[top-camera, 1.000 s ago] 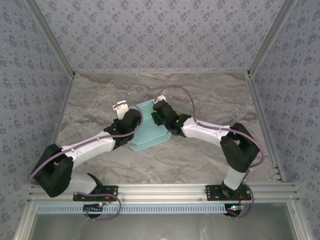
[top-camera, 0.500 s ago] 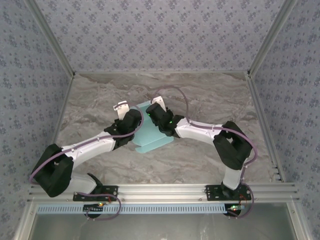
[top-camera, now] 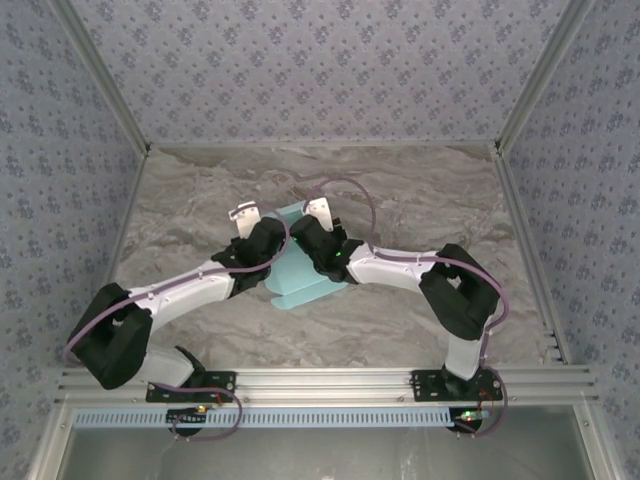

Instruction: Fold the paper box

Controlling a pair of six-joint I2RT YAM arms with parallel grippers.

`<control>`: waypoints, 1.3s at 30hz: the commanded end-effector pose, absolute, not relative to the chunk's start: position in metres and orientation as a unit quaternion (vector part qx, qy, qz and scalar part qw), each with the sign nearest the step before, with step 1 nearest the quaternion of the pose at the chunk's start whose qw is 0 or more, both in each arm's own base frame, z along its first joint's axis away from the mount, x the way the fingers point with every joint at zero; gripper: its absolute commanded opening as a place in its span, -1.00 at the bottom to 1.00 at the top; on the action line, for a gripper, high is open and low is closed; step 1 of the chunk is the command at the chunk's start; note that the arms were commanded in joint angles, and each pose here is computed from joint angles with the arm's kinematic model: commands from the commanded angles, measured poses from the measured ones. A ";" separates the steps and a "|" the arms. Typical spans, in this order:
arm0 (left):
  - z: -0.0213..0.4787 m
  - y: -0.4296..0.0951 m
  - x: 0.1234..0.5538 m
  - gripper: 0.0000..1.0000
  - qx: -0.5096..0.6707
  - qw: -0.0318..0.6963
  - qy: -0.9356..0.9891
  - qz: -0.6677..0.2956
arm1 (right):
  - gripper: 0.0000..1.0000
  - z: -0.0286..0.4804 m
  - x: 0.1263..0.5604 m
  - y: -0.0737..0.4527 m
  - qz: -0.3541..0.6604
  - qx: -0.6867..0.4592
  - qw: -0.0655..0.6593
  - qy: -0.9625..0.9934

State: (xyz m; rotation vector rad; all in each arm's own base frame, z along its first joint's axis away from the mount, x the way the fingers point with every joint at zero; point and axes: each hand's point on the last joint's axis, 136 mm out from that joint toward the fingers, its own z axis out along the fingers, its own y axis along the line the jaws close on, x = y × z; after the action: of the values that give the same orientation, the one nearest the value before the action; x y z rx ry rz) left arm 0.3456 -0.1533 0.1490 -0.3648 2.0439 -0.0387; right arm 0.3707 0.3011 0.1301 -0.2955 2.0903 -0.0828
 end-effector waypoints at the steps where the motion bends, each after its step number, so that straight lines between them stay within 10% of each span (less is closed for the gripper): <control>1: 0.160 -0.147 0.350 -1.00 -0.183 0.521 0.834 -0.010 | -0.11 0.157 0.362 0.306 0.038 -0.138 0.494 0.857; 10: 0.162 -0.145 0.350 -1.00 -0.211 0.507 0.836 -0.006 | 0.17 0.214 0.310 0.272 0.156 -0.127 0.470 0.860; 20: 0.158 -0.145 0.341 -1.00 -0.281 0.468 0.837 -0.036 | 0.33 0.233 0.258 0.270 0.369 0.154 0.303 0.865; 39: 0.155 -0.146 0.342 -1.00 -0.303 0.455 0.836 -0.038 | 0.41 0.225 0.232 0.234 0.282 0.256 0.319 0.868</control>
State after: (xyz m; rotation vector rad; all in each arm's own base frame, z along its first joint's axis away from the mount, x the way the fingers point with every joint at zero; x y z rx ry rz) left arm 0.3367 -0.1467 0.1468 -0.6971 2.0967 -0.0884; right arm 0.2347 0.2632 0.2096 0.6130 2.3361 0.8327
